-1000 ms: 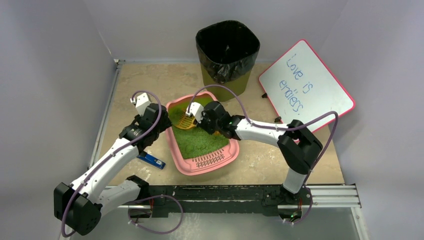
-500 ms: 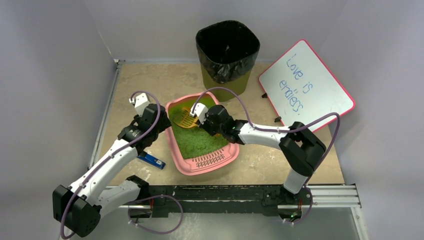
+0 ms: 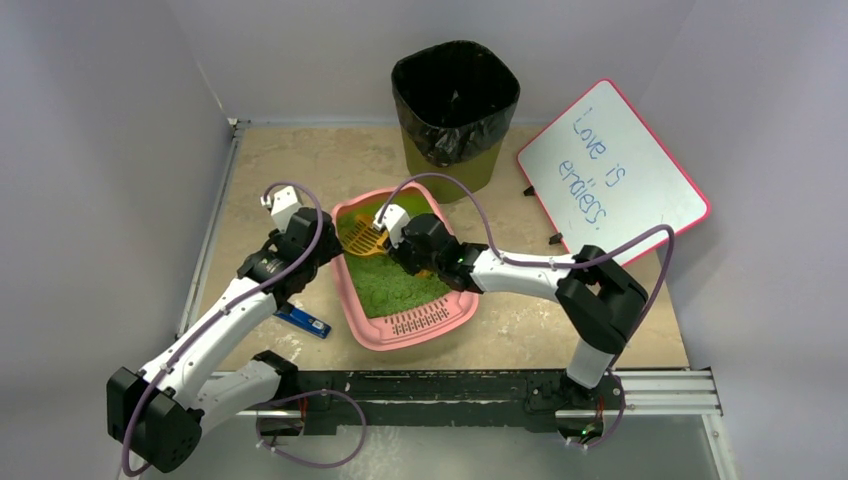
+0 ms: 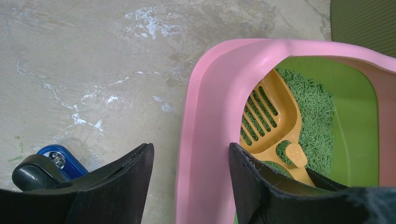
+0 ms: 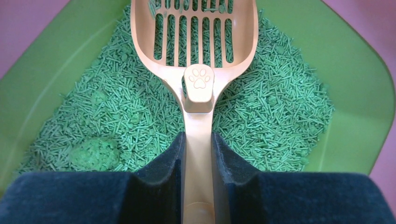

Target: Clean the litter box

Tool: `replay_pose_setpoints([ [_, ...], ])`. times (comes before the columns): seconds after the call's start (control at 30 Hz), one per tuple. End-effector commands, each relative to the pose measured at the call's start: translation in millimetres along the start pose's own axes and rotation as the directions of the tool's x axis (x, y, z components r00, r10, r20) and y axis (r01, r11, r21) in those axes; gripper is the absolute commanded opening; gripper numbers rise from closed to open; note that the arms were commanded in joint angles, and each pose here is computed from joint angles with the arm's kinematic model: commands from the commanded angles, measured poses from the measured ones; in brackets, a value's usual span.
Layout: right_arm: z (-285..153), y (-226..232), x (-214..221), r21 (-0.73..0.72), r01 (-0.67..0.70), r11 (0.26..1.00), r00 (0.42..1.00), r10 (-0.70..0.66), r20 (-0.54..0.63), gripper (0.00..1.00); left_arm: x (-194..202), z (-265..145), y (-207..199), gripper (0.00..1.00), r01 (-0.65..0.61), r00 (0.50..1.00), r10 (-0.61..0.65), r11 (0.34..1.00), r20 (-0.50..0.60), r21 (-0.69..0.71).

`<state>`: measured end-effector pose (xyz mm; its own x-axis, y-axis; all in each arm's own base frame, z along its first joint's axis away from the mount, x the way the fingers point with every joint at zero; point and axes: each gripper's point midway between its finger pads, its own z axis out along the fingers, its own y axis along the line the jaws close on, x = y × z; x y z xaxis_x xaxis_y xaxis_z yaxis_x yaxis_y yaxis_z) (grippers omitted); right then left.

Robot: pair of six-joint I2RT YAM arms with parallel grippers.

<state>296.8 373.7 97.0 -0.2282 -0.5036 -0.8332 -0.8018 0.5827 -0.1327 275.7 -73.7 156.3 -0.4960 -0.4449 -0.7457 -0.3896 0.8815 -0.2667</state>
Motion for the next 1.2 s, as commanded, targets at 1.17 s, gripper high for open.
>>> replay_pose_setpoints([
  [1.17, -4, -27, 9, 0.393, -0.22, 0.893, 0.974, 0.18, 0.134, 0.0, -3, -1, -5, 0.59, 0.012, 1.0, -0.013, 1.0, 0.008, 0.028],
])
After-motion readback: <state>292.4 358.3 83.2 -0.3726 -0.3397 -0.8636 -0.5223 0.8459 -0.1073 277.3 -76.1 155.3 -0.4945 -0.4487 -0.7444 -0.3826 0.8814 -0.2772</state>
